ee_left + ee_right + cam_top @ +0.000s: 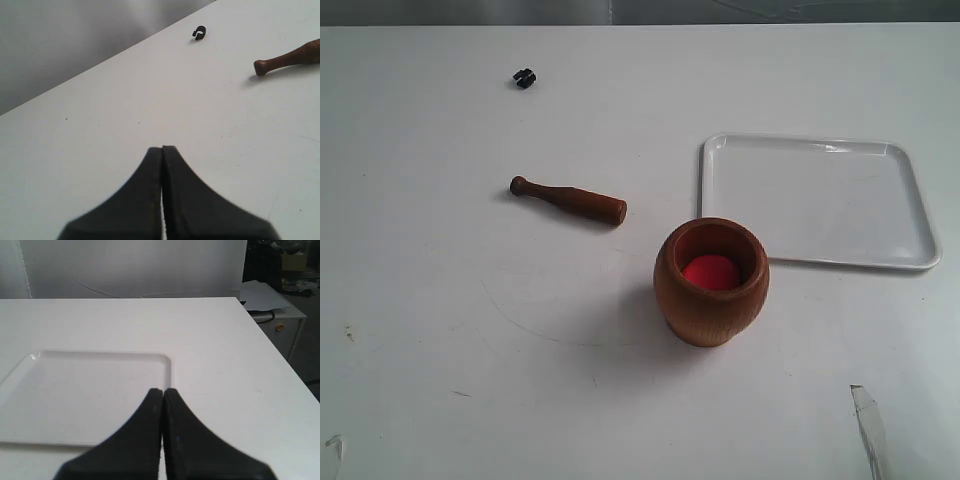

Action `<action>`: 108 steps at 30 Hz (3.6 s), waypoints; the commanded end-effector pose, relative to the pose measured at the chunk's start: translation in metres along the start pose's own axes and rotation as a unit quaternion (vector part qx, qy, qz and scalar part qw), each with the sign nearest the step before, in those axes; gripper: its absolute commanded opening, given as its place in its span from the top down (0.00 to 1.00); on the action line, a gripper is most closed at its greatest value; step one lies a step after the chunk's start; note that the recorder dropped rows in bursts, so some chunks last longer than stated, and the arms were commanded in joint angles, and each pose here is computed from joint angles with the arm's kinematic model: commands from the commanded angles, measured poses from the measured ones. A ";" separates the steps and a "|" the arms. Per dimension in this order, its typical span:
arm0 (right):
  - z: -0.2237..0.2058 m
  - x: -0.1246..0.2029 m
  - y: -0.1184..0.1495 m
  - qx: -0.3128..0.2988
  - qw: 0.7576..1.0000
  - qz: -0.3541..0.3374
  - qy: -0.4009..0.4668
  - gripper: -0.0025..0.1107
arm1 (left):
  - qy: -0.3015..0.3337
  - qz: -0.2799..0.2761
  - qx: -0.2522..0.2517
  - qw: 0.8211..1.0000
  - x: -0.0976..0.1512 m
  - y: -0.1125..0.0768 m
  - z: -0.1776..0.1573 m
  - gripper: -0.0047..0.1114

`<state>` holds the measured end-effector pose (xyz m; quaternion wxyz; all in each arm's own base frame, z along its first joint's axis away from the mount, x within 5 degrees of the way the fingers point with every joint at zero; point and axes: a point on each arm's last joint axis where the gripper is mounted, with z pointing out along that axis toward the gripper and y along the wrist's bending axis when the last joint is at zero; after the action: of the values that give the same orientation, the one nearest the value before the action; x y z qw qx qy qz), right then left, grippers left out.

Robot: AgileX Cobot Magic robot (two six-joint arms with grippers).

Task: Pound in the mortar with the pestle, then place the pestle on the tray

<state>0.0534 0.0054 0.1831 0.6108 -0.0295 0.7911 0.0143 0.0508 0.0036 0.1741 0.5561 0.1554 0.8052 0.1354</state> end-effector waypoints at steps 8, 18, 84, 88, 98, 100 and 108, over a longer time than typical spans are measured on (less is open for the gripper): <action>0.000 -0.009 -0.004 0.029 0.996 -0.068 -0.053 0.98 | -0.004 -0.006 0.004 1.000 0.000 -0.001 0.000 0.96; -0.021 -0.054 -0.019 0.059 0.927 0.155 -0.337 0.98 | -0.004 -0.006 0.004 1.000 0.000 -0.001 0.000 0.96; 0.241 -0.105 0.350 -0.415 0.642 -0.548 0.339 0.30 | -0.004 -0.006 0.004 1.000 0.000 -0.001 0.000 0.96; 0.233 -0.081 0.369 -0.428 0.609 -0.579 0.333 0.30 | -0.004 -0.006 0.004 1.000 0.000 -0.001 0.000 0.96; 0.240 -0.087 0.399 -0.487 0.639 -0.524 0.283 0.32 | -0.004 -0.006 0.004 1.000 0.000 -0.001 0.000 0.96; 0.244 -0.089 0.404 -0.485 0.645 -0.522 0.278 0.33 | -0.004 -0.006 0.004 1.000 0.000 -0.001 0.000 0.96; 0.267 -0.068 0.411 -0.463 0.657 -0.504 0.318 0.34 | -0.004 -0.006 0.004 1.000 0.000 -0.001 0.000 0.96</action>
<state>0.2952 0.4363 0.1822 0.1523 -0.7146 0.6793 0.0684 0.0508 0.0036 0.1741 0.5561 0.1554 0.8052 0.1354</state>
